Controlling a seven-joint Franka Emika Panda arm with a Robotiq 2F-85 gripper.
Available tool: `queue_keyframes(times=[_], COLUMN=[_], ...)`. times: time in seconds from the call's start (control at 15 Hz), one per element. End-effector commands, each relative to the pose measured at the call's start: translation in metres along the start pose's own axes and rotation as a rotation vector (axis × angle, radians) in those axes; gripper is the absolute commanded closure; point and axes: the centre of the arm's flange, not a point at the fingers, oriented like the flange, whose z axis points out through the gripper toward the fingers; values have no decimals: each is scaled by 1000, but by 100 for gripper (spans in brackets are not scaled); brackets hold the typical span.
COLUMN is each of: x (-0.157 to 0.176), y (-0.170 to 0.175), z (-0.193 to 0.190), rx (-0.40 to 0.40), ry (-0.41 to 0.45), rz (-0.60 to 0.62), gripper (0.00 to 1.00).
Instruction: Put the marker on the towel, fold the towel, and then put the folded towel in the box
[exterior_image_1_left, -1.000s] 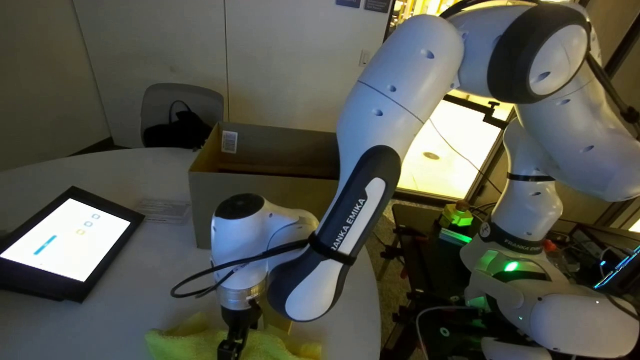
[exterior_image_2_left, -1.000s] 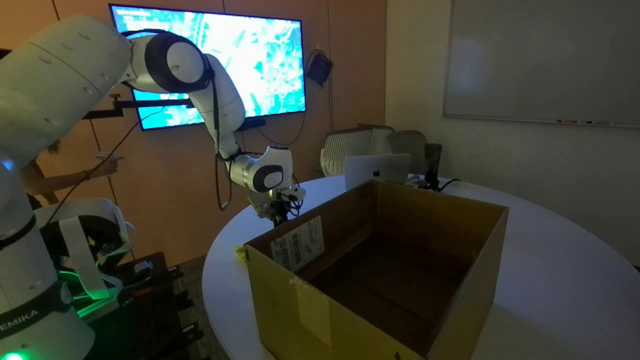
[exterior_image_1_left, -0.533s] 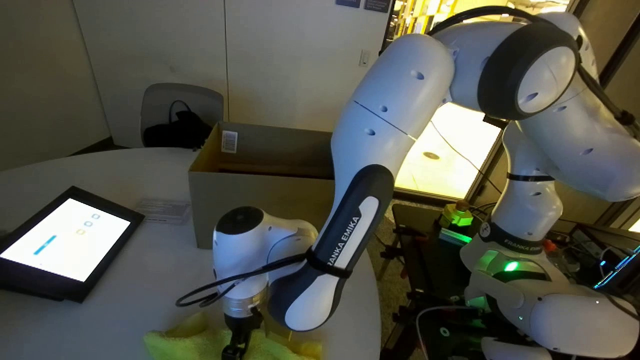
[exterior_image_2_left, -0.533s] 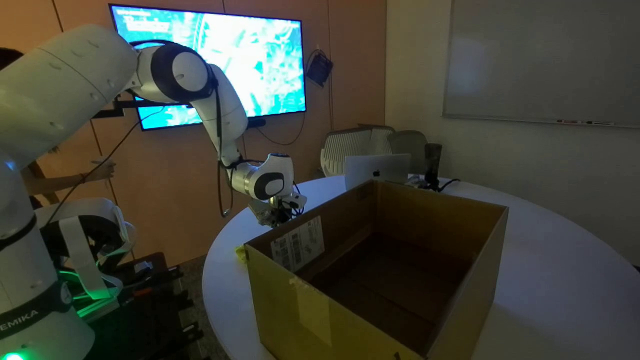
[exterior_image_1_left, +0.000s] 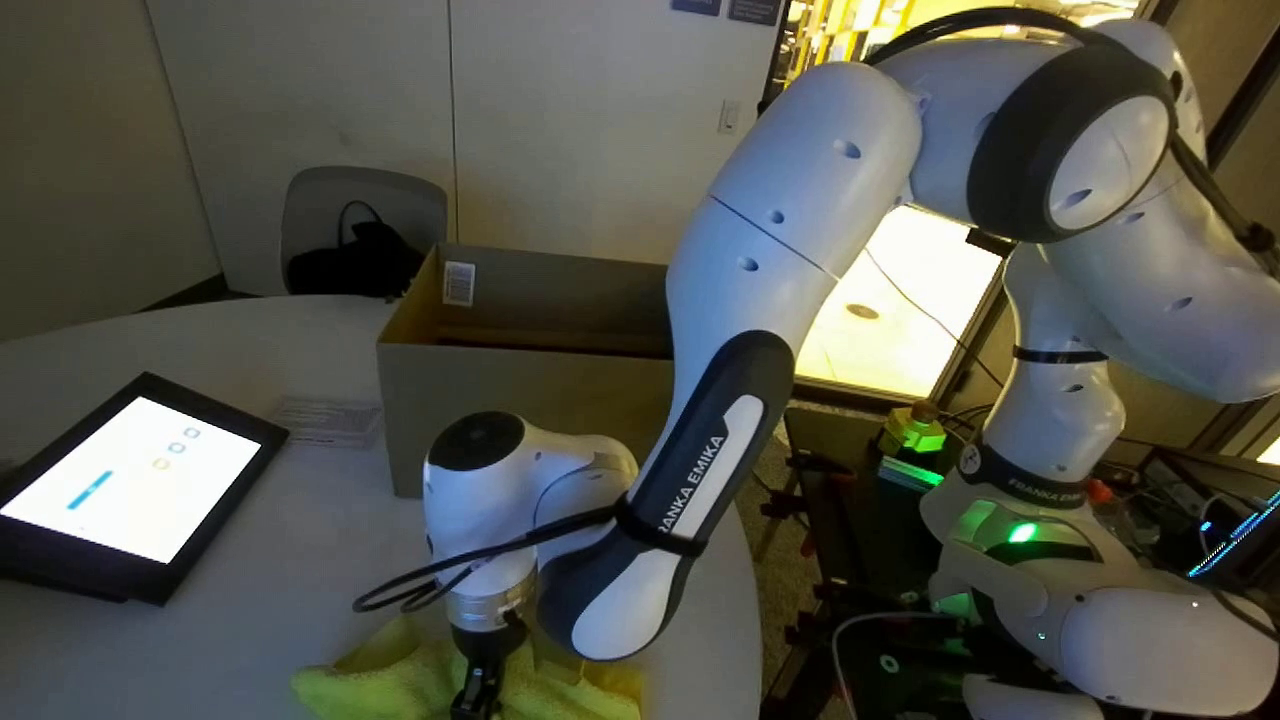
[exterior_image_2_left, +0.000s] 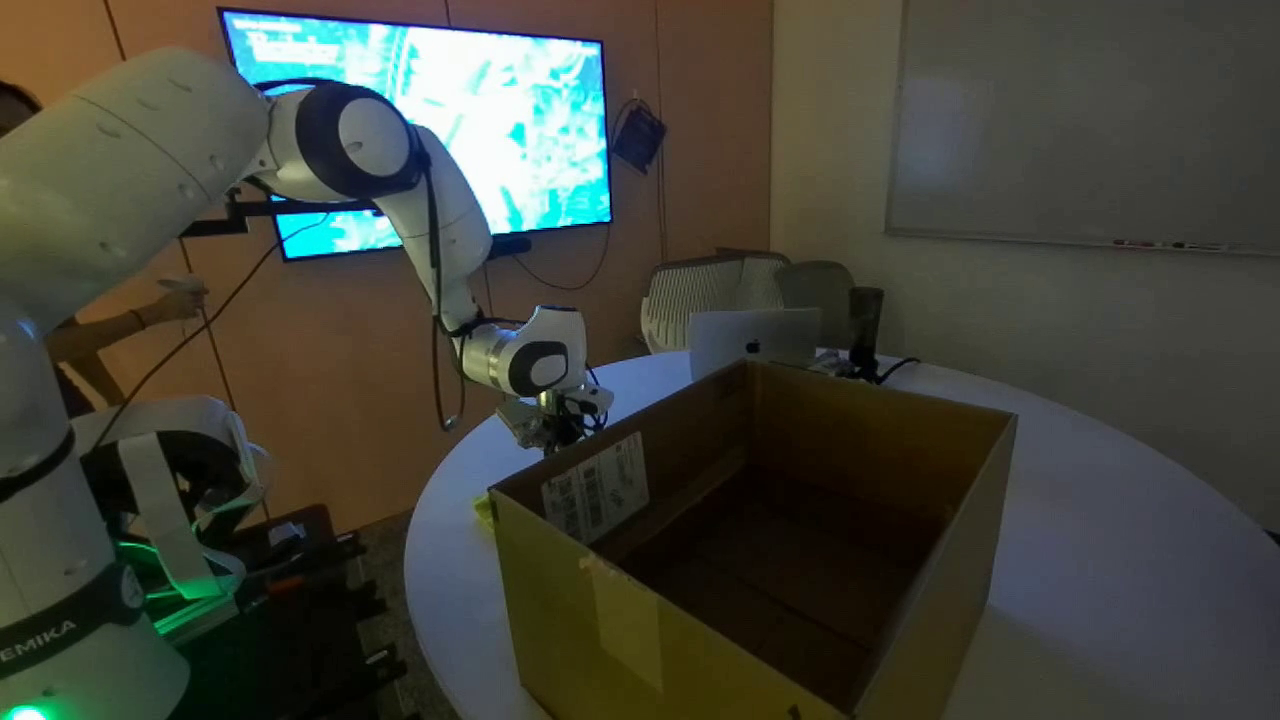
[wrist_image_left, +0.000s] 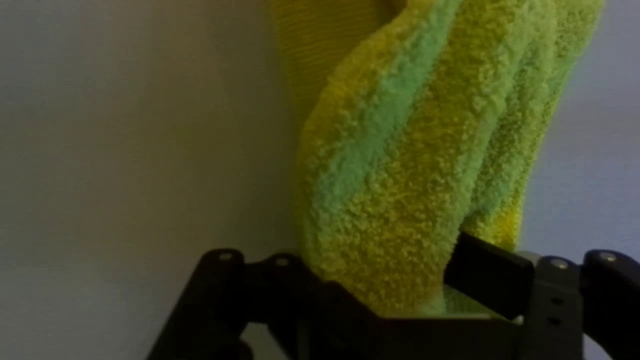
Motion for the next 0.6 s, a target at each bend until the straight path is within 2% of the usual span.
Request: queue_keyframes(times=[0.0,0.13,0.27,0.33,0.53], x=[-11,-14,-19,-21,-22], y=[7,12,20,25,41], z=[-34,-60,-90,-104,-149], rx=[-33,-42,-51,-50,-52], ry=[-10,2,26,36,95], rz=[-9,-14,-17,-19,0], gripper=[90,100,96,99,97])
